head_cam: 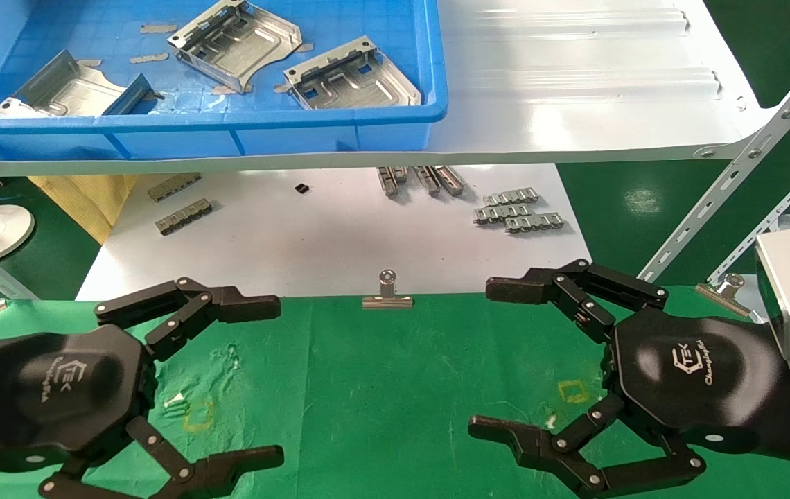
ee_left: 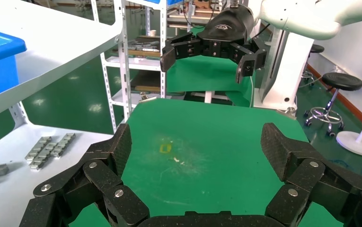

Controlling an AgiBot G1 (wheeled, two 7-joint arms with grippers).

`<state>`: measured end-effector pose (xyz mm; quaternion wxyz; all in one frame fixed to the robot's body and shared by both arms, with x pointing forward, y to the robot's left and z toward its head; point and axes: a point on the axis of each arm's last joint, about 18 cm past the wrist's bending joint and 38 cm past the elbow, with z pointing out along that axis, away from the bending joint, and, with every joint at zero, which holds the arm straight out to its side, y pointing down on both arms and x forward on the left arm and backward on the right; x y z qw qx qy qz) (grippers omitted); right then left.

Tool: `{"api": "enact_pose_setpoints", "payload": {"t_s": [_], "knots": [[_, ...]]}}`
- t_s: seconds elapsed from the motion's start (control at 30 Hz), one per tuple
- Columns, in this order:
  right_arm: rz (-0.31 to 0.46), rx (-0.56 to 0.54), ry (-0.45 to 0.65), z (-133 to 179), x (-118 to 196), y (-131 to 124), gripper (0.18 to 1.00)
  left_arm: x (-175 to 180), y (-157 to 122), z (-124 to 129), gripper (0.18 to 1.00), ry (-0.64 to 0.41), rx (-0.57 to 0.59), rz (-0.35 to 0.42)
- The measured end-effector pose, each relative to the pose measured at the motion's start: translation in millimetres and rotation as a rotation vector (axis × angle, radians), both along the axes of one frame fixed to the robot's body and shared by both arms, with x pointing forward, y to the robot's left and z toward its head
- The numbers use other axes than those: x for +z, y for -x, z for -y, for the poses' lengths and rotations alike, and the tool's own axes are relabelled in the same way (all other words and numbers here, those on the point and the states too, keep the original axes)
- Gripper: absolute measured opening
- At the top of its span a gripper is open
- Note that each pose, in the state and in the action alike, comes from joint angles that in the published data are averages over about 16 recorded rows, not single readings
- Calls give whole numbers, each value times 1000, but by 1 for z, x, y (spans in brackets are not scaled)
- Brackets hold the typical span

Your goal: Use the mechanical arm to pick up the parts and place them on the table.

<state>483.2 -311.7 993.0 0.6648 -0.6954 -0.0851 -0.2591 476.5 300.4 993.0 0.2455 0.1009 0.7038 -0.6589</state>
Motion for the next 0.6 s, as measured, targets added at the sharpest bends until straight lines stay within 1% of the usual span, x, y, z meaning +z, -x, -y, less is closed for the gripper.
{"api": "enact_pose_setpoints", "payload": {"t_s": [0.6], "knots": [[0,0,0,0,0,0,992,0,0,0,1001,0,0,0]]}}
